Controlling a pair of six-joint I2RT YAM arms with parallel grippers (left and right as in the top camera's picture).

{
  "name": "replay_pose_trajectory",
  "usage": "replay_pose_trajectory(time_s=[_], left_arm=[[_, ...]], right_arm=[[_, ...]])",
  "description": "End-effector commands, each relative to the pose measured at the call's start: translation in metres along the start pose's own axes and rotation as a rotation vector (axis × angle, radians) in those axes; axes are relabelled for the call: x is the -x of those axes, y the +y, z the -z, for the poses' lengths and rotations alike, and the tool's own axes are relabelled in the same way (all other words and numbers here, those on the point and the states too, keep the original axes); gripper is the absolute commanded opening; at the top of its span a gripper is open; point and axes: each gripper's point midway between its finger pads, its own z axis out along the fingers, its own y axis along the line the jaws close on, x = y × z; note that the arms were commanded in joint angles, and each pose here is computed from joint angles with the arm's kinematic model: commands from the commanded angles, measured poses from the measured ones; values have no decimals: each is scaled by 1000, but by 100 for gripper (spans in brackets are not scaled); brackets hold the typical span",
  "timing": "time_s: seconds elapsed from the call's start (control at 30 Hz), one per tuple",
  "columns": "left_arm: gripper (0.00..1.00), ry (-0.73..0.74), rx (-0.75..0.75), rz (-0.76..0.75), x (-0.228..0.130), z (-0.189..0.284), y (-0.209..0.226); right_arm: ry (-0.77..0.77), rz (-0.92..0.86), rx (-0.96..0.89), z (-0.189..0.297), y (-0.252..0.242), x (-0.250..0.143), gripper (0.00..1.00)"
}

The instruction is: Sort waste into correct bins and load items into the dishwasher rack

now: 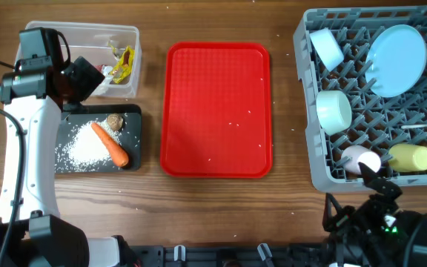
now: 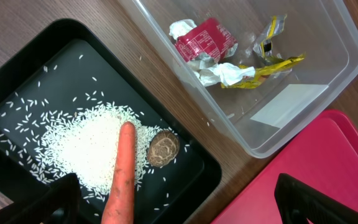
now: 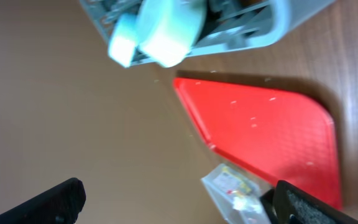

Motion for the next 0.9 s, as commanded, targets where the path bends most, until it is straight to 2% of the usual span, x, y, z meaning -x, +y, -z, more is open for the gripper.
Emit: replay_pose_trajectory(time_s=[0.0,0.07,0.23,0.37,0.43,0.47,0.5,0.53,0.57,0.73,0.8,0.87], left_arm=[[100,-14,3,17,3,2,1],[100,-14,3,17,3,2,2],[100,-14,3,17,3,2,2],[100,-14,3,17,3,2,2],[100,-14,3,17,3,2,2],[100,-14,3,17,3,2,2],[100,-14,3,17,3,2,2],[100,-14,3,17,3,2,2],[100,-14,3,17,3,2,2],[100,-14,3,17,3,2,2],[100,-14,3,17,3,2,2],[100,-14,3,17,3,2,2]], right_arm=[[26,200,72,-11,2,1,100],[5,383,149,-10,15,1,100],[-30,1155,457,8,62,-35,100],[-58,1325,478,0,62,-36,100],[-96,1473,489,-13,60,-33,100],[-97,1757,612,-22,58,-51,100],[-73,1910,689,-23,53,-63,100],[-13,2189,832,-26,32,-83,100],[11,2289,881,-32,19,-86,100],[9,2296,761,-78,-8,-58,100],[-27,2226,682,-89,-8,-44,100],[-125,2099,566,-98,1,-23,100]])
